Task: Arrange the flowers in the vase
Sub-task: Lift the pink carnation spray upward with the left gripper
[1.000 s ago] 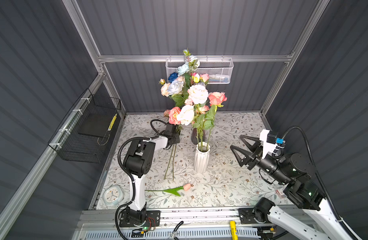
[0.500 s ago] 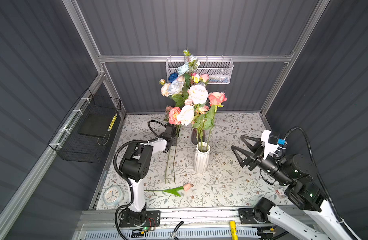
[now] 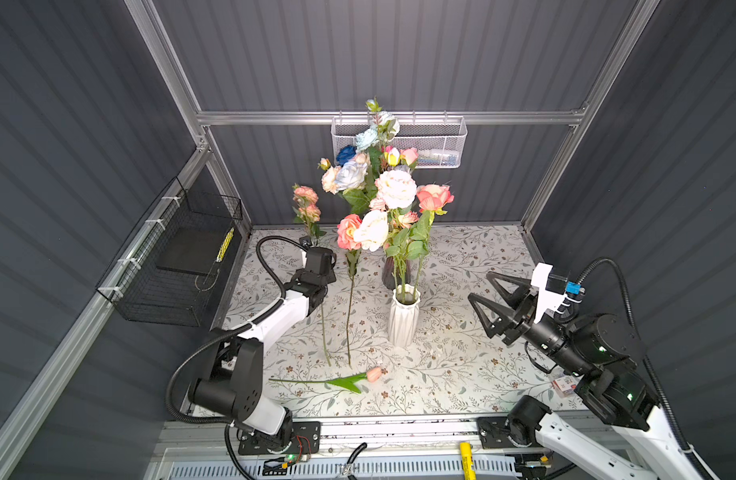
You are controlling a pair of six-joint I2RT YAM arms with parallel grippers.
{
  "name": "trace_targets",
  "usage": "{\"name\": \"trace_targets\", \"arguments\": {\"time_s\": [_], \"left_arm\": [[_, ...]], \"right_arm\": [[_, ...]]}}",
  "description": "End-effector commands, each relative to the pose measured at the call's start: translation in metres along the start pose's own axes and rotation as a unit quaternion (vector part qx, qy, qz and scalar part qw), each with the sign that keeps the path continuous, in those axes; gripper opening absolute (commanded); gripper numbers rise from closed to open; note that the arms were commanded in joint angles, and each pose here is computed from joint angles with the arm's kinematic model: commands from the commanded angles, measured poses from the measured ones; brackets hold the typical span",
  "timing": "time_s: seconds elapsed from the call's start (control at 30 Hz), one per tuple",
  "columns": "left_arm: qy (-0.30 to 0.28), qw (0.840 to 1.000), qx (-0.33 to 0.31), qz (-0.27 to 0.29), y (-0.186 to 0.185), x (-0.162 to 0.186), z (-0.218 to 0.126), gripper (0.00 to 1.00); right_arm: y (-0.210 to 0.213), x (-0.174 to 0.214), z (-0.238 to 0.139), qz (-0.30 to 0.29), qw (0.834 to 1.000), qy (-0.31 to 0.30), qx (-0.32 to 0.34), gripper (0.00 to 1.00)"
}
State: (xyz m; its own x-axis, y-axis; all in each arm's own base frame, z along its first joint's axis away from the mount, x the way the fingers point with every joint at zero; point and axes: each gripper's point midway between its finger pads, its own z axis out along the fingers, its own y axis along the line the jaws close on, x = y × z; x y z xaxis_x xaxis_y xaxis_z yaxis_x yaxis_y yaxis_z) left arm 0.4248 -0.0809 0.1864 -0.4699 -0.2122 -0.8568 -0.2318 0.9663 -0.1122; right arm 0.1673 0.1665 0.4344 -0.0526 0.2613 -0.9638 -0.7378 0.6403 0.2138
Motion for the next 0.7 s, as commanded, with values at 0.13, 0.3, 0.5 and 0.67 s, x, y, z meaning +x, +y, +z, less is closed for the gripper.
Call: {"name": "trace_targets", "arguments": {"time_s": [0.13, 0.3, 0.5, 0.67], "left_arm": [[-0.114, 0.990, 0.036, -0.074, 0.025, -0.073, -0.094, 0.00], [-0.162, 0.974, 0.115, -0.105, 0.026, -0.109, -0.163, 0.00], [-0.191, 0.942, 0.258, -0.098, 0.008, -0.135, -0.246, 0.00], [-0.198, 0.894, 0.400, -0.049, -0.019, -0.139, -0.316, 0.00]], "right_arm": [[0.009, -0.016, -0.006, 0.006, 1.000, -0.022, -0.017, 0.84], [0.019, -0.019, 0.000, 0.015, 0.999, -0.017, -0.048, 0.87], [0.050, -0.022, 0.018, 0.031, 0.990, 0.014, -0.139, 0.86], [0.072, -0.022, 0.041, 0.058, 0.975, 0.044, -0.208, 0.83]]}}
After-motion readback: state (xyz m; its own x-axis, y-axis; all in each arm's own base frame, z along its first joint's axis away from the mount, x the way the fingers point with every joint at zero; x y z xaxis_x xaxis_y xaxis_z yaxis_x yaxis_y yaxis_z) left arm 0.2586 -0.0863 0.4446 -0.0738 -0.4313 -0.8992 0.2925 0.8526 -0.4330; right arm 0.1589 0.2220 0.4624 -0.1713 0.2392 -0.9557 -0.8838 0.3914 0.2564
